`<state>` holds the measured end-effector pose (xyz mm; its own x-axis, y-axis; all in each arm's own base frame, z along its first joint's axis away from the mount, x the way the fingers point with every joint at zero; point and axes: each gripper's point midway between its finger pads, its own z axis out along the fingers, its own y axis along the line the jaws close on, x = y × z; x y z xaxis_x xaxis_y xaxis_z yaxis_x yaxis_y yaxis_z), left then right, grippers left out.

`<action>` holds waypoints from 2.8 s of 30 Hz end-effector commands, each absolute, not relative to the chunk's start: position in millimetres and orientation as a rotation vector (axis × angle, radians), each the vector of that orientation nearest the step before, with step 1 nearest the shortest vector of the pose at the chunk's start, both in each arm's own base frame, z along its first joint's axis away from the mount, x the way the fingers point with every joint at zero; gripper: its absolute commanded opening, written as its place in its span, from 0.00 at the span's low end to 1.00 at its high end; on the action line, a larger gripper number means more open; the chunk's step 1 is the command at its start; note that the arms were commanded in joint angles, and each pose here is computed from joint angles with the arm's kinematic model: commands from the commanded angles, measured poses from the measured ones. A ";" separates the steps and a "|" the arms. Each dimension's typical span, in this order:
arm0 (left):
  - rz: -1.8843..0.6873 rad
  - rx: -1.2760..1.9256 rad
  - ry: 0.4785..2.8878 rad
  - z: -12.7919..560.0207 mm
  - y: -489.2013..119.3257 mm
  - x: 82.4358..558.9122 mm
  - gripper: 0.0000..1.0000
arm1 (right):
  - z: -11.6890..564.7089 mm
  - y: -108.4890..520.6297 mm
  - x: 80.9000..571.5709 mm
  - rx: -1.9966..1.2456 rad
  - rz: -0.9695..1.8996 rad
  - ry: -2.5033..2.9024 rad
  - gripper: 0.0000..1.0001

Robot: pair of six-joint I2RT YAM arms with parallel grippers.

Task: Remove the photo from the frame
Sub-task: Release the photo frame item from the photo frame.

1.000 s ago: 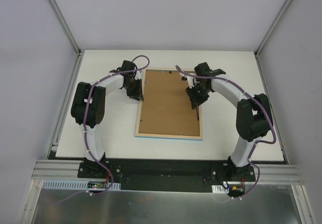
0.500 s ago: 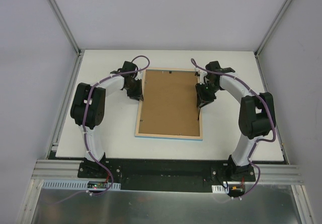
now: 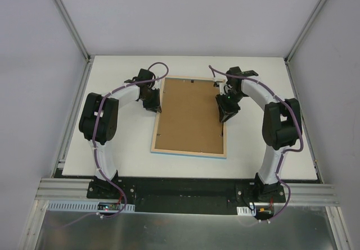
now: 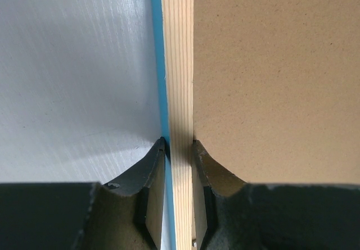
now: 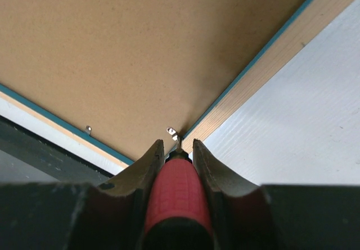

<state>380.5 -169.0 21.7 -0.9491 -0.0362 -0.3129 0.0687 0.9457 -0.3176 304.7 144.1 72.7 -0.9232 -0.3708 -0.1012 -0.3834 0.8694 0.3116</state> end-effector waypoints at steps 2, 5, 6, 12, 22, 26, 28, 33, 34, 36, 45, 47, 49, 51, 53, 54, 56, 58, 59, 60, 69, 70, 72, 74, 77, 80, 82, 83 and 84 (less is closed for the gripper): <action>-0.224 -0.045 2.845 -9.2 -133.4 370.4 0.00 | 98.7 136.2 254.5 -0.800 0.560 3.153 0.01; -0.217 -0.053 2.842 -9.4 -132.5 370.6 0.00 | 99.4 142.2 253.3 -0.874 0.596 3.114 0.01; -0.217 -0.051 2.841 -9.2 -132.5 370.6 0.00 | 99.4 145.7 252.3 -0.891 0.615 3.105 0.01; -0.230 -0.046 2.836 -8.3 -133.8 370.6 0.00 | 90.5 156.2 250.0 -0.966 0.650 3.074 0.01; -0.228 -0.051 2.836 -8.6 -133.6 370.5 0.00 | 78.2 161.4 238.8 -1.224 0.722 2.895 0.01; -0.225 -0.054 2.834 -7.9 -133.1 370.5 0.00 | 81.0 166.9 234.4 -1.264 0.797 2.838 0.01; -0.232 -0.051 2.836 -7.9 -133.9 369.8 0.00 | 79.9 166.5 237.4 -1.258 0.775 2.829 0.01; -0.296 -0.019 2.813 1.6 -142.0 373.7 0.00 | 72.0 158.2 250.5 -1.225 0.657 2.844 0.01; -0.304 -0.015 2.801 5.9 -142.9 375.0 0.01 | 70.6 156.3 252.6 -1.217 0.645 2.846 0.01; -0.319 -0.006 2.771 15.3 -144.6 378.5 0.02 | 69.0 154.0 256.0 -1.200 0.631 2.849 0.01; -0.393 0.049 2.625 66.5 -152.0 388.5 0.06 | 69.7 154.8 264.6 -1.138 0.655 2.832 0.01; -0.423 0.072 2.595 77.6 -155.3 388.8 0.37 | 69.9 155.9 264.9 -1.133 0.661 2.829 0.01; -0.435 0.080 2.578 84.6 -156.4 388.4 0.43 | 70.0 156.2 266.7 -1.125 0.655 2.826 0.01; -0.447 0.093 2.567 89.0 -157.8 388.4 0.47 | 69.6 156.3 268.2 -1.119 0.649 2.824 0.01; -0.462 0.113 2.555 93.5 -159.8 388.5 0.53 | 70.2 156.0 270.0 -1.106 0.640 2.823 0.01; -0.486 0.132 2.543 98.9 -162.9 388.1 0.54 | 70.1 156.0 270.7 -1.104 0.637 2.820 0.01; -0.565 0.208 2.510 111.7 -172.6 383.9 0.54 | 70.0 155.2 271.8 -1.089 0.631 2.823 0.01; -0.688 0.327 2.453 129.8 -188.0 377.2 0.58 | 71.1 155.7 273.0 -1.085 0.630 2.819 0.01; -0.751 0.402 2.415 140.1 -197.2 372.0 0.61 | 71.6 155.9 273.5 -1.080 0.635 2.818 0.01; -0.816 0.497 2.362 152.9 -207.1 364.0 0.65 | 72.2 155.2 274.1 -1.071 0.639 2.820 0.01; -0.794 1.345 1.884 167.0 -264.2 253.9 0.74 | 78.1 157.7 273.9 -1.038 0.686 2.814 0.01; -0.793 1.409 1.845 163.5 -269.0 241.7 0.76 | 78.1 158.1 273.8 -1.040 0.691 2.815 0.01; -0.806 1.507 1.806 152.3 -275.3 219.4 0.77 | 78.8 159.0 273.7 -1.033 0.704 2.821 0.01; -0.801 1.597 1.789 138.3 -279.8 201.8 0.78 | 79.9 160.5 274.3 -1.023 0.719 2.824 0.01; -0.750 1.727 1.778 114.1 -284.9 181.5 0.78 | 81.7 162.5 274.7 -1.005 0.727 2.832 0.01; -0.715 1.824 1.784 92.2 -287.5 166.6 0.79 | 81.5 162.8 274.2 -0.983 0.735 2.850 0.01; -0.712 1.861 1.783 84.8 -290.0 161.5 0.80 | 81.0 161.7 274.4 -0.961 0.721 2.867 0.01; -0.710 1.881 1.783 81.0 -290.7 158.0 0.80 | 80.2 159.4 275.6 -0.943 0.703 2.879 0.01; -0.709 1.900 1.772 79.1 -292.5 155.3 0.80 | 79.8 158.0 276.9 -0.933 0.684 2.887 0.01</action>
<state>159.3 -292.0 89.7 -0.0369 0.7434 -0.6678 0.9976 -0.0121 -0.0686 272.5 163.3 71.8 -0.7965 -0.5773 -0.1800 -0.5930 0.6876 0.4190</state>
